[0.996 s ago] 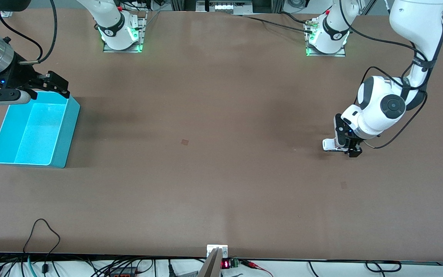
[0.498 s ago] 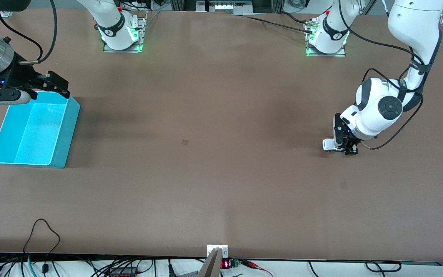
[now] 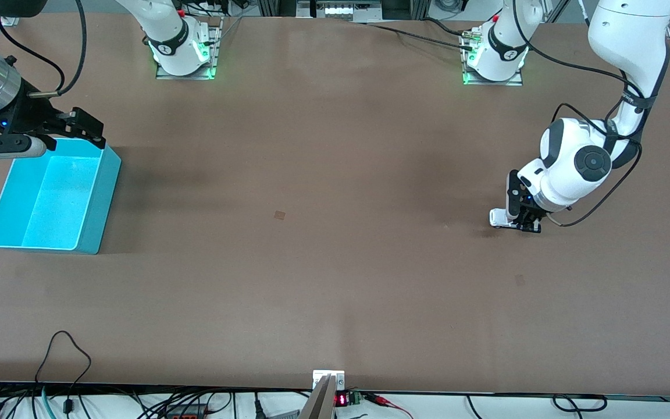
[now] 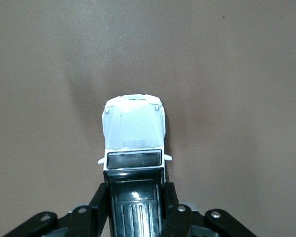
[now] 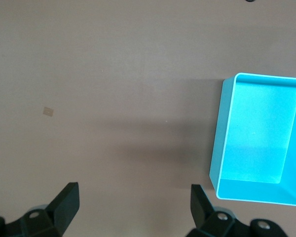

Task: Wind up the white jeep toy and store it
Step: 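Close the left gripper on the white jeep and press it down, then drag the jeep backward along the table with the left gripper, then open the left gripper, releasing the jeep to roll toward the bin, then reach the right gripper to the jeep while the left gripper withdraws, then grasp the white jeep with the right gripper, then lift the jeep and carry it over the turquoise bin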

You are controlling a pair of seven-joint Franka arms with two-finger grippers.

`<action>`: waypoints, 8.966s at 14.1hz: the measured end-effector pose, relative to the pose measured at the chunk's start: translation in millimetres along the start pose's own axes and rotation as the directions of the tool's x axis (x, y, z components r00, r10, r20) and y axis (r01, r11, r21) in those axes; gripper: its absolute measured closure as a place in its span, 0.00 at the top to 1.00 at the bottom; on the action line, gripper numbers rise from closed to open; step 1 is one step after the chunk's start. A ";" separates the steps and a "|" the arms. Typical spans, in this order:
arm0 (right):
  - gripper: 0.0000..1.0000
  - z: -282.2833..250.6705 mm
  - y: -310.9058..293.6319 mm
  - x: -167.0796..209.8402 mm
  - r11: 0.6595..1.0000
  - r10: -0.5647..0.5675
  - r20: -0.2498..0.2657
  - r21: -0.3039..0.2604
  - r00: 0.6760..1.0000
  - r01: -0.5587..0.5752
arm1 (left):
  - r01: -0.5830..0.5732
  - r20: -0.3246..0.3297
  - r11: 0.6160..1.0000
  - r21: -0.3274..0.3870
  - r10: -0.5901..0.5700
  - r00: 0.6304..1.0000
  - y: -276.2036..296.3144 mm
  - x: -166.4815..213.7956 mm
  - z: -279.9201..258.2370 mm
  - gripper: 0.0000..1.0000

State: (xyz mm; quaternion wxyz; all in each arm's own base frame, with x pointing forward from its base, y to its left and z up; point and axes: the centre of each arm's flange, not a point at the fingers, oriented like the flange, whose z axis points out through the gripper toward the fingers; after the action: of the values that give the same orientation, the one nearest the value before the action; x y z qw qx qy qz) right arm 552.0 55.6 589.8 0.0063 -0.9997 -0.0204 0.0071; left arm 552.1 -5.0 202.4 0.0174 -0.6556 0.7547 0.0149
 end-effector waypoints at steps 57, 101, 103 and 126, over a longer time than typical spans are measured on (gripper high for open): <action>1.00 1.3 0.2 -3.9 1.000 0.001 0.010 -0.001 1.000 -0.001 | 0.650 0.212 0.690 -0.318 -0.616 0.759 -88.3 -57.0 -221.8 1.00; 1.00 238.7 74.0 20.3 0.199 -0.980 0.019 0.072 0.198 0.977 | 0.990 0.071 -0.136 -0.026 -0.988 -0.134 -9.3 -6.0 -375.4 1.00; 1.00 275.8 87.6 9.3 0.168 -0.986 0.010 0.035 0.168 0.985 | 0.990 0.071 -0.137 -0.026 -0.988 -0.135 -9.2 -6.5 -375.4 1.00; 0.51 367.4 125.9 9.0 0.112 -0.994 -0.007 -0.131 0.112 0.985 | 0.985 0.086 -0.171 -0.026 -0.982 -0.169 23.7 -22.7 -409.8 1.00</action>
State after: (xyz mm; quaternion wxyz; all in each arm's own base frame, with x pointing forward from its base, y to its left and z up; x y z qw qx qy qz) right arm 560.8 -65.3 220.7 -0.0360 -0.7310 -0.6799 -0.0462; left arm 529.1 2.3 612.8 0.0088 -0.9991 -0.0164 0.0392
